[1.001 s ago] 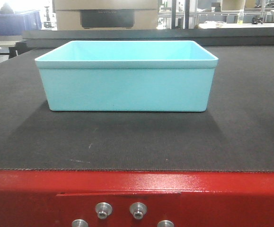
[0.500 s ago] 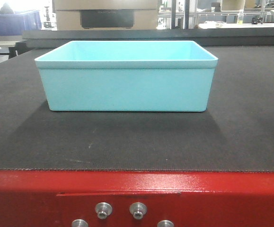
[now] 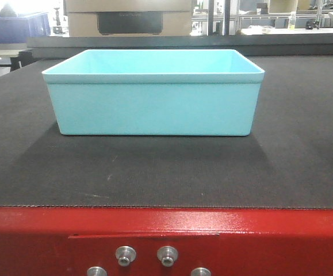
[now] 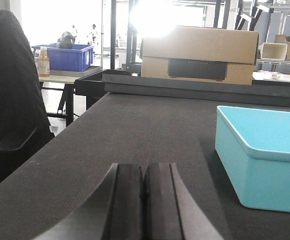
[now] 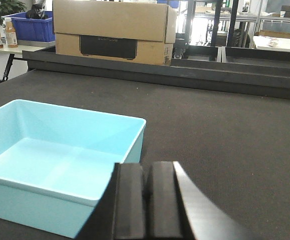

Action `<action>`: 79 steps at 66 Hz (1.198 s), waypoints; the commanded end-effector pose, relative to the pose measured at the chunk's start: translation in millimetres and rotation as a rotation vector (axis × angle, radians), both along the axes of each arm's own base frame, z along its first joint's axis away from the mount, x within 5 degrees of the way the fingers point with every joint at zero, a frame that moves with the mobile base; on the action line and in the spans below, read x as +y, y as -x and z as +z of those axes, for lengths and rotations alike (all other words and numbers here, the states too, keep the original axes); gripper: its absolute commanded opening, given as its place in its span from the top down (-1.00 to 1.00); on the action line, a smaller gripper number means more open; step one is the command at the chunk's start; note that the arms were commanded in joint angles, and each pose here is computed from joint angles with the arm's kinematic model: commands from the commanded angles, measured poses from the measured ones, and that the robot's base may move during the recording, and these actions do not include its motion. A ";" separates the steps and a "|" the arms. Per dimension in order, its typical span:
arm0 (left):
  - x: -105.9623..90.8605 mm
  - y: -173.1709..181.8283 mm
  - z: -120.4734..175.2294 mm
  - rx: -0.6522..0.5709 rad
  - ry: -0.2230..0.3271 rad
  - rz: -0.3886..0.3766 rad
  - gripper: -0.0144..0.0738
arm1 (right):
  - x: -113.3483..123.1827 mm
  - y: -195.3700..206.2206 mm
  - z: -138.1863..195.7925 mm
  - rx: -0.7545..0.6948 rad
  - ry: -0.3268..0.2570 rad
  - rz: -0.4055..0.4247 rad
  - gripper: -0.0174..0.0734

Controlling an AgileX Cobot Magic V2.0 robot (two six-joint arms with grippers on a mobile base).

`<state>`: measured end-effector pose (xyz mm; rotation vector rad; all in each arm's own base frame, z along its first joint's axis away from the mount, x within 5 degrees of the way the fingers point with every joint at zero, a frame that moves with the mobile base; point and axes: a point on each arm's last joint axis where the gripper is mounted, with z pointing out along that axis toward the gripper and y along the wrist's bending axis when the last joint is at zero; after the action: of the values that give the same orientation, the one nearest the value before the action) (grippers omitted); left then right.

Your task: Fetch blue bin and place on conveyor start

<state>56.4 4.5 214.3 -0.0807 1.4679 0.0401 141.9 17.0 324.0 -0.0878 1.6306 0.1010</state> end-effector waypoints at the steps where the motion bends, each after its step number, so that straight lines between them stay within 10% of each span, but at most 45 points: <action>1: 0.1 0.8 2.8 -0.029 -0.002 0.003 0.92 | -0.8 1.0 2.9 -0.032 0.013 -0.003 0.97; 38: 0.1 0.8 2.8 -0.029 -0.002 0.003 0.92 | -9.5 23.9 5.6 -0.046 0.046 -0.054 0.97; 56: 0.1 0.8 2.8 -0.029 -0.002 0.003 0.92 | -27.0 60.5 -53.1 -0.032 -0.010 -0.243 0.97; 79: 0.1 0.8 2.8 -0.029 -0.002 0.003 0.92 | -24.8 86.0 -117.1 -0.080 -0.006 -0.259 0.97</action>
<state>56.3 4.5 214.6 -0.0792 1.4641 0.0415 57.2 -7.6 213.6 0.1236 1.5644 -0.0865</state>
